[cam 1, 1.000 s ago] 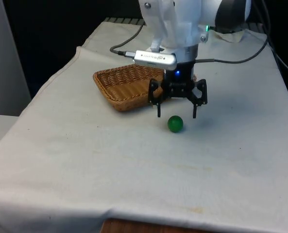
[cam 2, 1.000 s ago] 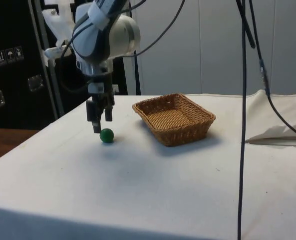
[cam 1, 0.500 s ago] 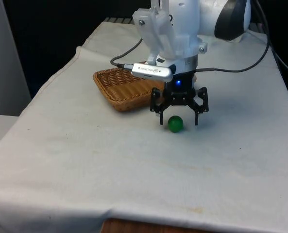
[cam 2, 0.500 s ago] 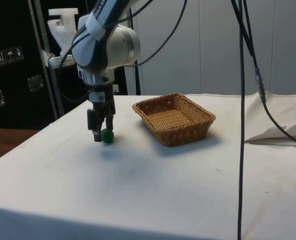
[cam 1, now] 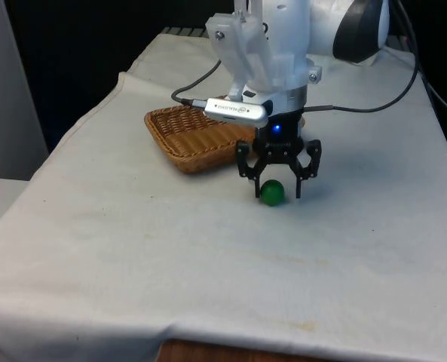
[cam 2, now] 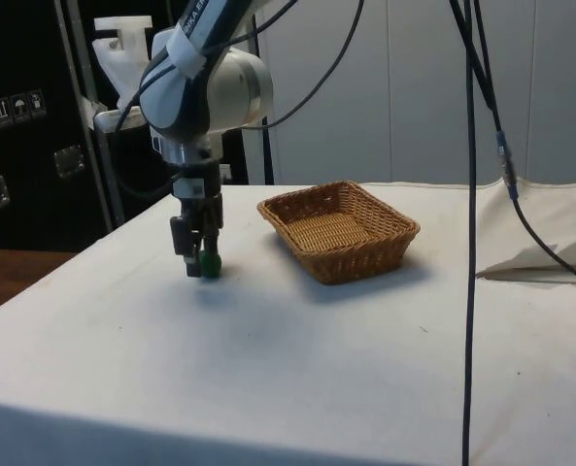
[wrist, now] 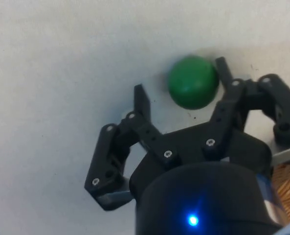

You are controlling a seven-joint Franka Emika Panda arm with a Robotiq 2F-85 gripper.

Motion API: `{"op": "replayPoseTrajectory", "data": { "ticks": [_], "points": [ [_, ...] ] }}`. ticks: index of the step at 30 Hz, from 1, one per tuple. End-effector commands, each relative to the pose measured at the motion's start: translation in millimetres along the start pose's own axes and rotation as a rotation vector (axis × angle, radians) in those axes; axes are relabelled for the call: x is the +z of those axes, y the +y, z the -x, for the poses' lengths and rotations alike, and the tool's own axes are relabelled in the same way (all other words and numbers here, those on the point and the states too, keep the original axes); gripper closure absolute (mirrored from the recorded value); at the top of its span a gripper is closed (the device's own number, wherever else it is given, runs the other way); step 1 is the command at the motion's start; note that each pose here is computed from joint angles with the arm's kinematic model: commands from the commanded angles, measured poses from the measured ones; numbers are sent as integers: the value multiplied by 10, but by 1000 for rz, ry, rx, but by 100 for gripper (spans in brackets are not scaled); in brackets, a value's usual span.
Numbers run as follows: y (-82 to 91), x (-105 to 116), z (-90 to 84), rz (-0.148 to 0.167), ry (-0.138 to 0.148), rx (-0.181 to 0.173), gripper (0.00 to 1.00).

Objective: Pick up the ball and place it into the basket.

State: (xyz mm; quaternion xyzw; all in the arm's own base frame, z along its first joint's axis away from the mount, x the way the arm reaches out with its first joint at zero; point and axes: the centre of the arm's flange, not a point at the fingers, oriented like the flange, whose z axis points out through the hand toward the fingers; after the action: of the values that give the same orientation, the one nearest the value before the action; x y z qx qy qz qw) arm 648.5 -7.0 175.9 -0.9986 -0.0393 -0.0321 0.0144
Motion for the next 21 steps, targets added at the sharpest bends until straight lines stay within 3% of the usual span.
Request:
{"op": "replayPoseTrajectory", "data": {
  "ticks": [1,5,6,15,21],
  "points": [
    [0,0,0,0,0,0,58],
    [0,0,0,0,0,0,96],
    [0,0,0,0,0,0,100],
    [9,-19,-8,1,3,1,100],
    [15,-262,12,5,11,12,100]
  ]
}}
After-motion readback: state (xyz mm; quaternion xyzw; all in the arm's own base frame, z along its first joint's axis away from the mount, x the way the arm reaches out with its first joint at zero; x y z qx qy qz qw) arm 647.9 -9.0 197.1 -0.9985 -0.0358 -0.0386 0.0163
